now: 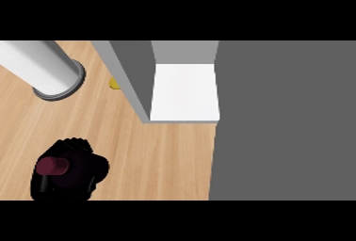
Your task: Pick up the wine, place it into the cabinet and close the cabinet
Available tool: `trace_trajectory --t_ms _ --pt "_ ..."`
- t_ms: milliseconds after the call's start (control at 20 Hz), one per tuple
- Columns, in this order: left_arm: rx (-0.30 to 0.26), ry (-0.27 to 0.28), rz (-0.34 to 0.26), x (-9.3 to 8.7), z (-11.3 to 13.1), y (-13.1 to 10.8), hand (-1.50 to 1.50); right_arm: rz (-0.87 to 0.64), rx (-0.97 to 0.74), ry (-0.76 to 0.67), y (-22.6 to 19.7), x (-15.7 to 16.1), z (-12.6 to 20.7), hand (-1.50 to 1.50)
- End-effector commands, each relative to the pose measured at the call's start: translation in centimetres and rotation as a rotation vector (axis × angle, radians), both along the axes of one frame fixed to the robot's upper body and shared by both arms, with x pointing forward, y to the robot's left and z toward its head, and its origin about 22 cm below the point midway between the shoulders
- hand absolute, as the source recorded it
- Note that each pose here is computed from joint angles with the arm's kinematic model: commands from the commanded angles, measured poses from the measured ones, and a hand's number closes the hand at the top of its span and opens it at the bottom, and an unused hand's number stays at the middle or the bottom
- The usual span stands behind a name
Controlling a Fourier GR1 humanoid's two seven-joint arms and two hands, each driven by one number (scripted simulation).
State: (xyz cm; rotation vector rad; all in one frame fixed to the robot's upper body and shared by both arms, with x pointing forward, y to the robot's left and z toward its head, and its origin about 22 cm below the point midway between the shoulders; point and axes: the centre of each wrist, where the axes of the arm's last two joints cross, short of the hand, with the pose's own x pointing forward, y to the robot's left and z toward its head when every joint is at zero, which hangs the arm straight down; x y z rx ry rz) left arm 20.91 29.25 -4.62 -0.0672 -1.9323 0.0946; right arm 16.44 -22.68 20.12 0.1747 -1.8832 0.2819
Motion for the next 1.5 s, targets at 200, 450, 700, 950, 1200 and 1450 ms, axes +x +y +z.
trace_trajectory --t_ms 200,450,700,950,1200,1450 --pt "-0.068 -0.004 -0.106 0.0 5.4 -4.1 1.5 0.03 0.038 -0.024 -0.7 -2.6 0.9 -1.5" --pt "-0.008 -0.012 -0.11 0.2 9.7 -7.1 1.5 0.036 0.066 -0.034 0.5 -2.9 1.0 -1.5" --pt "-0.027 0.018 -0.186 0.0 10.0 -10.3 1.5 0.038 0.042 -0.045 -0.4 -3.0 1.9 -1.5" --pt "-0.061 -0.006 -0.224 1.7 14.5 -12.9 1.5 0.038 0.042 -0.044 0.2 -3.6 0.5 -1.5" --pt "-0.071 0.013 -0.221 3.5 15.8 -16.8 1.5 0.047 0.046 -0.042 -1.4 -2.9 1.0 -1.5" --pt "-0.085 0.024 -0.195 4.0 16.8 -20.3 1.5 0.048 0.054 -0.035 -0.6 -3.8 -0.2 -1.5"
